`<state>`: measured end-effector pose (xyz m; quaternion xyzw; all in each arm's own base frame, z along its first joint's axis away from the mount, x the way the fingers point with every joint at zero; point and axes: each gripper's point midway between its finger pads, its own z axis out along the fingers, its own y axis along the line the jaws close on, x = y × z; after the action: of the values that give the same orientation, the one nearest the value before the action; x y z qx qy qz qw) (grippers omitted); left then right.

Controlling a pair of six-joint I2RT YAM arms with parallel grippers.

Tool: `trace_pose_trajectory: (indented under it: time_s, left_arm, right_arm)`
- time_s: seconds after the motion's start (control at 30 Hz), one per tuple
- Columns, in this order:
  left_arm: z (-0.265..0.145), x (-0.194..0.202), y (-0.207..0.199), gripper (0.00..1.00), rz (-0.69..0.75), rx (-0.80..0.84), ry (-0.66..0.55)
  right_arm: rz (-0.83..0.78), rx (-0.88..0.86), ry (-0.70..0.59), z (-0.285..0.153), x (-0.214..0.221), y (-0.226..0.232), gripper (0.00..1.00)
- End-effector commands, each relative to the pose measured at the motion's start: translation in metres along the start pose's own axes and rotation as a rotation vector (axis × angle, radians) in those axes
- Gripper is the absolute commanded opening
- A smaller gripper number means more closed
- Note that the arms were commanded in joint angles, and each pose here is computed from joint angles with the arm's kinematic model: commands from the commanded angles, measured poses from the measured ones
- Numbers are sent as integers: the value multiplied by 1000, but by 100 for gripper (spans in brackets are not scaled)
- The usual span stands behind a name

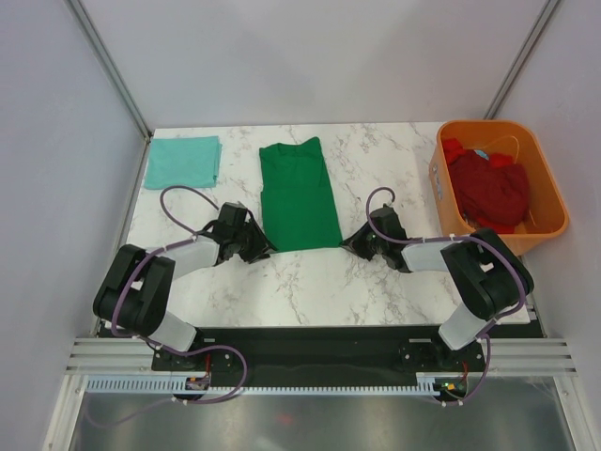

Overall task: Fold and stack the t-shirts
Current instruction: Fold the tshirt

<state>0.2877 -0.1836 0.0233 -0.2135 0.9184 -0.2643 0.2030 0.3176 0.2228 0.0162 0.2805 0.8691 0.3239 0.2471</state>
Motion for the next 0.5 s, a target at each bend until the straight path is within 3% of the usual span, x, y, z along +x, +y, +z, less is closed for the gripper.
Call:
trace_pose_trajectory:
  time_s: [0.0, 0.07, 0.1, 0.17, 0.23, 0.3, 0.47]
  left_arm:
    - [2, -3, 23, 39, -9, -84, -45]
    - [1, -4, 20, 31, -3, -75, -49]
    - [0, -4, 20, 20, 3, -73, -50]
    - [-6, -5, 14, 18, 17, -49, -53]
    - [-14, -3, 13, 25, 24, -52, -42]
    - [-28, -4, 12, 41, 42, -54, -58]
    - [-48, -3, 17, 53, 63, -65, -91]
  right_arm:
    - [-17, 46, 1, -1, 8, -19, 0]
    - [-23, 35, 4, -4, 12, -17, 0]
    - [-20, 34, 7, -5, 15, -18, 0]
    - [-32, 27, 18, -8, 24, -17, 0]
    - [-26, 28, 18, -11, 30, -18, 0]
    - [-29, 22, 24, -17, 41, -18, 0]
    - [0, 10, -14, -29, 50, -21, 0]
